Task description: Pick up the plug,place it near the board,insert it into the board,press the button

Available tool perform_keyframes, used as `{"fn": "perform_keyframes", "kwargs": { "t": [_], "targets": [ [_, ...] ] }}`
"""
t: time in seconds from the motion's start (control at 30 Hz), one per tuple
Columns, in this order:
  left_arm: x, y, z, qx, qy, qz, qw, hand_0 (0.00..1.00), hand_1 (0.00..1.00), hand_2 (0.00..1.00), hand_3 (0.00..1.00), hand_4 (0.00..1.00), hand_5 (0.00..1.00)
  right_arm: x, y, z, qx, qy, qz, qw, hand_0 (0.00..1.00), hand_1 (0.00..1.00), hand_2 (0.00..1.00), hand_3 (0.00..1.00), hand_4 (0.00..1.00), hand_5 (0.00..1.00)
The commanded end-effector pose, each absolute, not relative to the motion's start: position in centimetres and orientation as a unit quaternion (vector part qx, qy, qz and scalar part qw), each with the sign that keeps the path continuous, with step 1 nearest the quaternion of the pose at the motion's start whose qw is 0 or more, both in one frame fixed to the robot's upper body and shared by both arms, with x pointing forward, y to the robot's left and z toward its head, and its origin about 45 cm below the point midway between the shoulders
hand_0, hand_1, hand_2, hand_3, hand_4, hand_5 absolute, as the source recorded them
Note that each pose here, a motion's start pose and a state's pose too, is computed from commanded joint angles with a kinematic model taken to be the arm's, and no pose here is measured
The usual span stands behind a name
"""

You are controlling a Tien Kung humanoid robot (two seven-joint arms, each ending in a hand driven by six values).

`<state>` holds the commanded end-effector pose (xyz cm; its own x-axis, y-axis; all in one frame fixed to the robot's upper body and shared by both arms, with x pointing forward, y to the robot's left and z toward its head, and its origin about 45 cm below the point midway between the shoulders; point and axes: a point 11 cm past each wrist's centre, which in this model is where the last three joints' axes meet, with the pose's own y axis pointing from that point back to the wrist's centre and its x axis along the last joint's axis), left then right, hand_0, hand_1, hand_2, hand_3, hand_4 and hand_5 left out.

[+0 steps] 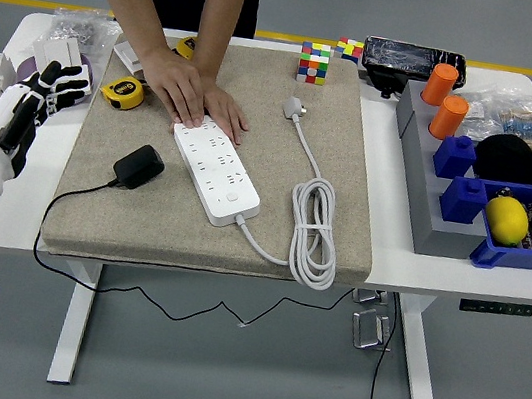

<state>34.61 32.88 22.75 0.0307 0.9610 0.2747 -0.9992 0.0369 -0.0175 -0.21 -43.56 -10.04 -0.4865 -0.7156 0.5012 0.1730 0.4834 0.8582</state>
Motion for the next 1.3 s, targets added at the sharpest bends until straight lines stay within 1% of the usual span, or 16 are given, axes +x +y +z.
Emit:
{"fn": "perform_keyframes", "kwargs": {
  "t": [0.03,0.23,0.27,0.43,0.47,0.6,0.63,0.67,0.7,0.83,0.87,1.03,1.07,1.23,1.27,1.3],
  "targets": [
    [34.8,32.8,22.9,0.093,-0.112,0.686,0.712,0.863,0.852,0.818,0.833,0.998,0.841,0.0,-43.6,-10.0,0.189,-0.722,-0.471,0.469,0.818,0.798,0.776,0.805,0.998,0.998],
    [37.2,31.4,26.4,0.135,-0.231,0.663,0.699,0.863,0.852,0.818,0.833,0.998,0.841,3.3,-45.0,-9.2,0.202,-0.74,-0.457,0.45,0.818,0.798,0.776,0.805,0.998,0.998],
    [37.6,31.2,26.9,0.146,-0.253,0.659,0.694,0.886,0.933,0.898,0.891,0.998,0.728,3.7,-45.3,-9.0,0.203,-0.743,-0.454,0.448,0.818,0.798,0.776,0.804,0.998,0.998],
    [38.6,30.7,28.3,0.2,-0.341,0.637,0.661,0.886,0.933,0.898,0.891,0.998,0.728,4.9,-46.6,-8.3,0.197,-0.756,-0.446,0.437,0.818,0.798,0.776,0.804,0.998,0.998],
    [38.7,30.6,28.4,0.214,-0.357,0.631,0.654,0.92,0.965,0.935,0.918,0.998,0.695,5.1,-46.7,-8.2,0.198,-0.757,-0.445,0.436,0.818,0.798,0.776,0.804,0.998,0.998],
    [39.0,30.5,28.2,0.255,-0.399,0.617,0.629,0.92,0.965,0.935,0.918,0.998,0.695,5.3,-46.9,-8.1,0.197,-0.758,-0.442,0.436,0.818,0.798,0.776,0.804,0.998,0.998],
    [39.1,30.4,28.0,0.251,-0.397,0.619,0.629,0.92,0.965,0.935,0.918,0.998,0.695,5.3,-47.0,-8.1,0.196,-0.76,-0.44,0.437,0.818,0.798,0.776,0.804,0.998,0.998],
    [39.1,30.4,28.0,0.245,-0.392,0.623,0.631,0.889,0.945,0.92,0.905,0.998,0.723,5.3,-47.0,-8.0,0.195,-0.76,-0.438,0.438,0.816,0.798,0.778,0.811,0.998,0.998],
    [39.1,30.2,27.9,0.232,-0.387,0.631,0.631,0.889,0.945,0.92,0.905,0.998,0.723,5.3,-47.3,-7.9,0.192,-0.764,-0.431,0.44,0.816,0.798,0.778,0.811,0.998,0.998],
    [39.0,29.8,27.4,0.201,-0.375,0.652,0.628,0.889,0.945,0.92,0.905,0.998,0.723,5.8,-48.9,-6.6,0.176,-0.789,-0.369,0.459,0.816,0.798,0.778,0.811,0.998,0.998],
    [38.9,29.6,27.2,0.199,-0.374,0.651,0.63,0.849,0.908,0.883,0.886,0.998,0.793,6.0,-49.4,-6.2,0.174,-0.795,-0.345,0.468,0.835,0.828,0.818,0.852,0.998,0.998],
    [38.6,29.3,26.4,0.199,-0.368,0.652,0.633,0.849,0.908,0.883,0.886,0.998,0.793,7.0,-50.8,-5.1,0.203,-0.811,-0.288,0.468,0.835,0.828,0.818,0.852,0.998,0.998],
    [38.6,29.3,26.4,0.2,-0.369,0.652,0.631,0.833,0.908,0.875,0.881,0.998,0.783,6.8,-51.1,-5.0,0.201,-0.808,-0.291,0.471,0.77,0.737,0.72,0.751,0.998,0.972],
    [38.7,29.3,26.3,0.206,-0.368,0.649,0.633,0.833,0.908,0.875,0.881,0.998,0.783,5.6,-52.0,-5.3,0.229,-0.757,-0.367,0.49,0.77,0.737,0.72,0.751,0.998,0.972],
    [38.7,29.3,26.2,0.209,-0.367,0.648,0.634,0.821,0.885,0.855,0.858,0.998,0.777,5.3,-51.9,-5.5,0.231,-0.745,-0.393,0.488,0.771,0.732,0.716,0.71,0.998,0.882],
    [38.7,29.3,26.2,0.211,-0.366,0.646,0.635,0.821,0.885,0.855,0.858,0.998,0.777,5.0,-51.7,-5.7,0.233,-0.734,-0.415,0.485,0.771,0.732,0.716,0.71,0.998,0.882]
  ]
}}
